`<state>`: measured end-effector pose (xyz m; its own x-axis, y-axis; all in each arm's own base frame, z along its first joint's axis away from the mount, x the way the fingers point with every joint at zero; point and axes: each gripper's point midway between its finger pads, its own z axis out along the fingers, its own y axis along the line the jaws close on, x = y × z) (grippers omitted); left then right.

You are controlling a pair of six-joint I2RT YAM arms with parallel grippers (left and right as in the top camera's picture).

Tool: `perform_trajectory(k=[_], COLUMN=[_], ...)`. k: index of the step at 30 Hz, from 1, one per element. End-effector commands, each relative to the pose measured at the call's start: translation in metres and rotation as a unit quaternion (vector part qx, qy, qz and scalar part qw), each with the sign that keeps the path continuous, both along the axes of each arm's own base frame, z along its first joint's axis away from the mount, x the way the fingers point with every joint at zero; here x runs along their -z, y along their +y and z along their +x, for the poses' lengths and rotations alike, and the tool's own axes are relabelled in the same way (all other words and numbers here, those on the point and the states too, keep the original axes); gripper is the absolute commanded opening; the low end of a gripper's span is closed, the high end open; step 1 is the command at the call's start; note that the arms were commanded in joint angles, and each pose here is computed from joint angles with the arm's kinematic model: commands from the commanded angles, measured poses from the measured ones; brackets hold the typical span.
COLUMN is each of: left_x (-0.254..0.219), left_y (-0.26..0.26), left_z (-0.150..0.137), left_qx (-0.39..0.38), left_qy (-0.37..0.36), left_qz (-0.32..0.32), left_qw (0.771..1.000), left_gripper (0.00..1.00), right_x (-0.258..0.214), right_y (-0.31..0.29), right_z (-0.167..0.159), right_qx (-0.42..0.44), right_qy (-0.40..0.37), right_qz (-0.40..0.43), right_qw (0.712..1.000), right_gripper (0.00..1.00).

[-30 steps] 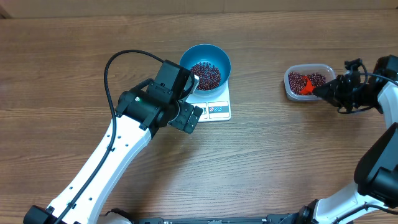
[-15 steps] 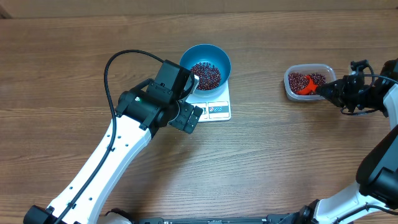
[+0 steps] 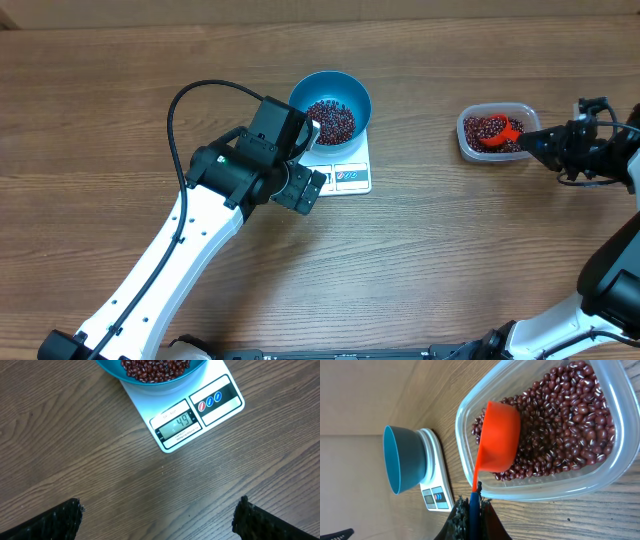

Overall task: Scoop item into bowl and weigh 150g on scale
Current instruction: 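Dip the red scoop into the bean tub and scoop beans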

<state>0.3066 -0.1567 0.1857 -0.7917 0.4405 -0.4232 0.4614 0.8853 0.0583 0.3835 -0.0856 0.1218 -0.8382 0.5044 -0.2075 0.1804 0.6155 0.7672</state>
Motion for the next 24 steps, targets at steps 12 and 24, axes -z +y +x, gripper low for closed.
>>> perform_trajectory(k=[12, 24], left_x=[-0.003, -0.003], left_y=[-0.001, -0.001], left_z=[-0.002, -0.002], left_qx=[0.01, 0.01], left_qy=[-0.003, -0.003], left_qz=[-0.004, -0.004], left_qw=[1.0, 1.0], left_gripper=[1.0, 1.0], right_x=[-0.011, -0.018], right_y=[0.006, 0.013], right_z=[0.0, -0.002], right_qx=[-0.008, -0.024], right_qy=[-0.029, -0.048], right_qz=[0.045, 0.061], right_qw=[0.999, 0.997], right_gripper=[0.04, 0.04])
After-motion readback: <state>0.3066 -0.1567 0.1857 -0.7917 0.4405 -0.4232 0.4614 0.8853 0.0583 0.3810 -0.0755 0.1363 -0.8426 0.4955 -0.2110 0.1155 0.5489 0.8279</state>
